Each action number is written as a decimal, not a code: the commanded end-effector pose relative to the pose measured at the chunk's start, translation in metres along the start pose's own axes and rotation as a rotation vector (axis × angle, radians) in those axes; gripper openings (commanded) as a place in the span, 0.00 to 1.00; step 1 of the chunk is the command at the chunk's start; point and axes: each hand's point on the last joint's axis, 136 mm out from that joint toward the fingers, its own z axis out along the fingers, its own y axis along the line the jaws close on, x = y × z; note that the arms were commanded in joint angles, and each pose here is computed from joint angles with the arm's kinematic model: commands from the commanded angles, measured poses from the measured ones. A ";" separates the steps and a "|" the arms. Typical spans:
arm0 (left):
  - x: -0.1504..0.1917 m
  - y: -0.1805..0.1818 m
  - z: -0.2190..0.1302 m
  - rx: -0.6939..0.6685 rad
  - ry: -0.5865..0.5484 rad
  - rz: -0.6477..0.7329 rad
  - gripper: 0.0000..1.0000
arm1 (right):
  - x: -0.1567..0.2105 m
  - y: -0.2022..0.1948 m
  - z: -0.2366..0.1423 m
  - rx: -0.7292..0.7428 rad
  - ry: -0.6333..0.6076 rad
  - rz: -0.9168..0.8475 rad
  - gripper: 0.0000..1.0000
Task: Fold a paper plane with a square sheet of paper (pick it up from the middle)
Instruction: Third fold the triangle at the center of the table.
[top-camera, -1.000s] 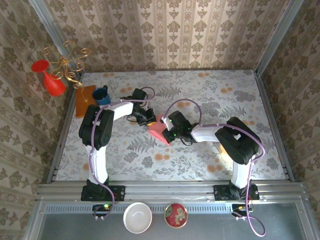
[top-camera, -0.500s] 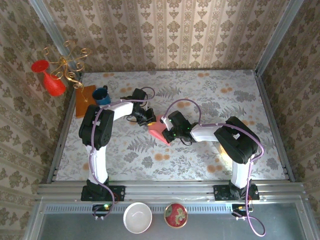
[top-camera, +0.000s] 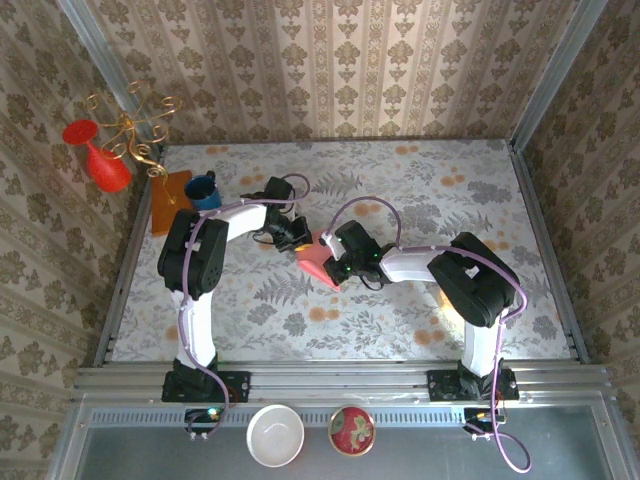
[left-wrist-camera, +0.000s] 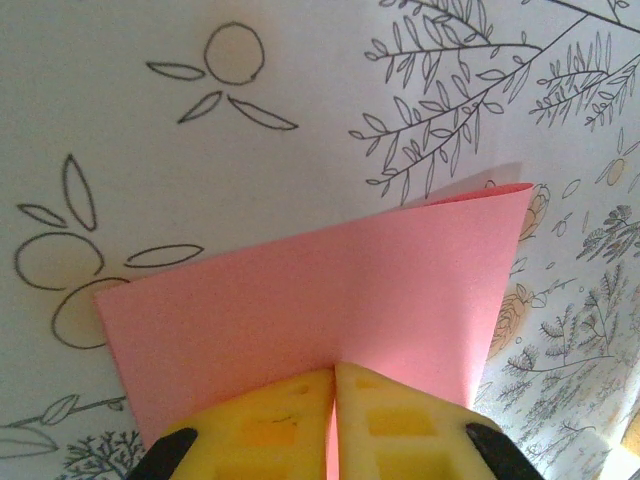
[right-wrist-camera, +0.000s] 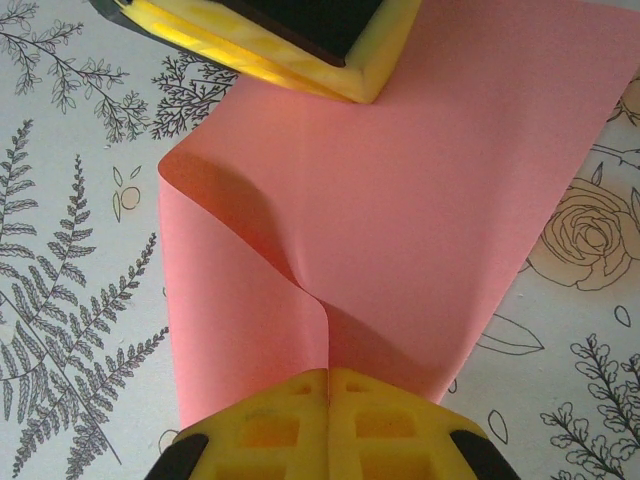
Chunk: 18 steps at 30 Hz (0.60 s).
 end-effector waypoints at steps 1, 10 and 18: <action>0.021 0.032 0.021 -0.099 0.088 -0.035 0.11 | -0.008 -0.006 -0.007 0.024 -0.013 0.013 0.00; 0.020 0.033 0.021 -0.101 0.090 -0.033 0.11 | -0.003 -0.009 -0.003 0.029 0.004 0.021 0.00; 0.020 0.029 0.019 -0.091 0.086 -0.027 0.11 | 0.008 -0.010 0.005 0.027 0.044 0.027 0.00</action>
